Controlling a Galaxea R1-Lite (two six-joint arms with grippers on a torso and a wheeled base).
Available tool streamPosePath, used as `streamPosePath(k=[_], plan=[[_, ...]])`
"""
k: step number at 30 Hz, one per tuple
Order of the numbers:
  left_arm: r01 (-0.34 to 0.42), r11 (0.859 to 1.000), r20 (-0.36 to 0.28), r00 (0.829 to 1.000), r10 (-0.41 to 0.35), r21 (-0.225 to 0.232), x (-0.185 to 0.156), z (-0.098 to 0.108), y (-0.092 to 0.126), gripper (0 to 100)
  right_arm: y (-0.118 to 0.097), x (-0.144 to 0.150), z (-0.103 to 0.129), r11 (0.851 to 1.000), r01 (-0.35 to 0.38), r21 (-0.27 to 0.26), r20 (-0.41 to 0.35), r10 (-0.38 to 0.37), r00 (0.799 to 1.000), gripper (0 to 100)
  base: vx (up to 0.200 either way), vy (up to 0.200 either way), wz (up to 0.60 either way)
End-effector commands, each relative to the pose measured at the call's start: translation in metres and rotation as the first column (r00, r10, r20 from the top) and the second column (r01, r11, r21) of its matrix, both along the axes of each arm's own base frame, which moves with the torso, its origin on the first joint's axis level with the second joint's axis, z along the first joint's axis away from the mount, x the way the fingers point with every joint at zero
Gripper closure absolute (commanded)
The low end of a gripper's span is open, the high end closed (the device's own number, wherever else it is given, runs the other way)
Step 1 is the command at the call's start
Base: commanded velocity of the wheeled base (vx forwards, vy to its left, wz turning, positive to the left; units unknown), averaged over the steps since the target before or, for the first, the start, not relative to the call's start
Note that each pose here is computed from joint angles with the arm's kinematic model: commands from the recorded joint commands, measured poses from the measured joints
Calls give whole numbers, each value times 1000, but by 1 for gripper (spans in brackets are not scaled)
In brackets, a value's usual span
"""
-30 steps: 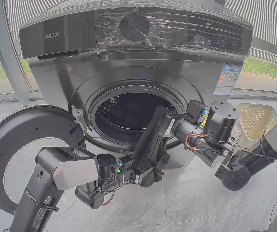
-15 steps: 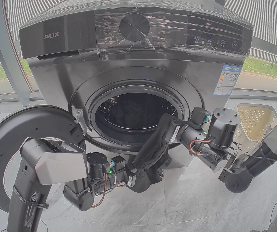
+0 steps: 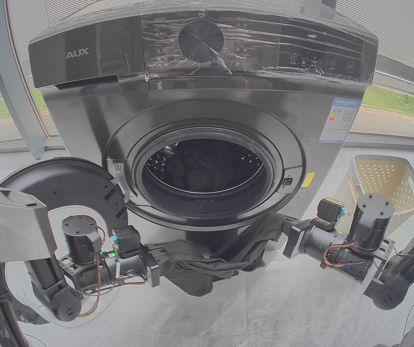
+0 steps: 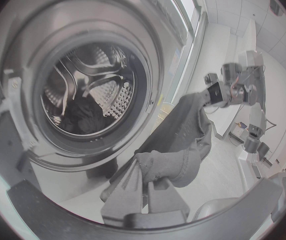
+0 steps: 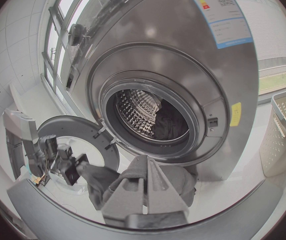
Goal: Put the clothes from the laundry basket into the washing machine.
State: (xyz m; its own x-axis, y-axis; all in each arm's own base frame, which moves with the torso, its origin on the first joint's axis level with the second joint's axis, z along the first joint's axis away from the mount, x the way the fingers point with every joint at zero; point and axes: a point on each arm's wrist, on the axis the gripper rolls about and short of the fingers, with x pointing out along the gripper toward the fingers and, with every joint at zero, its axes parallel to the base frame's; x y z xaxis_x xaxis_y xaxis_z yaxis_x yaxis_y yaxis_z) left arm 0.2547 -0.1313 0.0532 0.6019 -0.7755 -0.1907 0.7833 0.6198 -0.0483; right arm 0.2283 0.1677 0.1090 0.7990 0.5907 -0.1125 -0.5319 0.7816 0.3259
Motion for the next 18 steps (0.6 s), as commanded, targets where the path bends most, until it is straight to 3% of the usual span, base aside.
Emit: streamPosePath(k=[1, 5, 6, 18], plan=[[-58, 997, 92, 994, 63, -55, -25, 42, 38, 100, -22, -24, 1, 999, -30, 31, 24, 29, 999, 100, 0, 0, 0], [-97, 993, 110, 988, 105, -73, -26, 50, 49, 100, -23, -19, -5, 999, -13, 34, 39, 11, 999, 100, 0, 0, 0], [-115, 989, 111, 986, 125, -94, -24, 54, 53, 100, -23, -15, -12, 1000, 1, 13, 20, -1, 1000, 100, 0, 0, 0], [-114, 985, 171, 976, 135, -130, -16, 69, 52, 100, -19, -11, -8, 1000, -11, -20, 75, 12, 997, 100, 0, 0, 0]])
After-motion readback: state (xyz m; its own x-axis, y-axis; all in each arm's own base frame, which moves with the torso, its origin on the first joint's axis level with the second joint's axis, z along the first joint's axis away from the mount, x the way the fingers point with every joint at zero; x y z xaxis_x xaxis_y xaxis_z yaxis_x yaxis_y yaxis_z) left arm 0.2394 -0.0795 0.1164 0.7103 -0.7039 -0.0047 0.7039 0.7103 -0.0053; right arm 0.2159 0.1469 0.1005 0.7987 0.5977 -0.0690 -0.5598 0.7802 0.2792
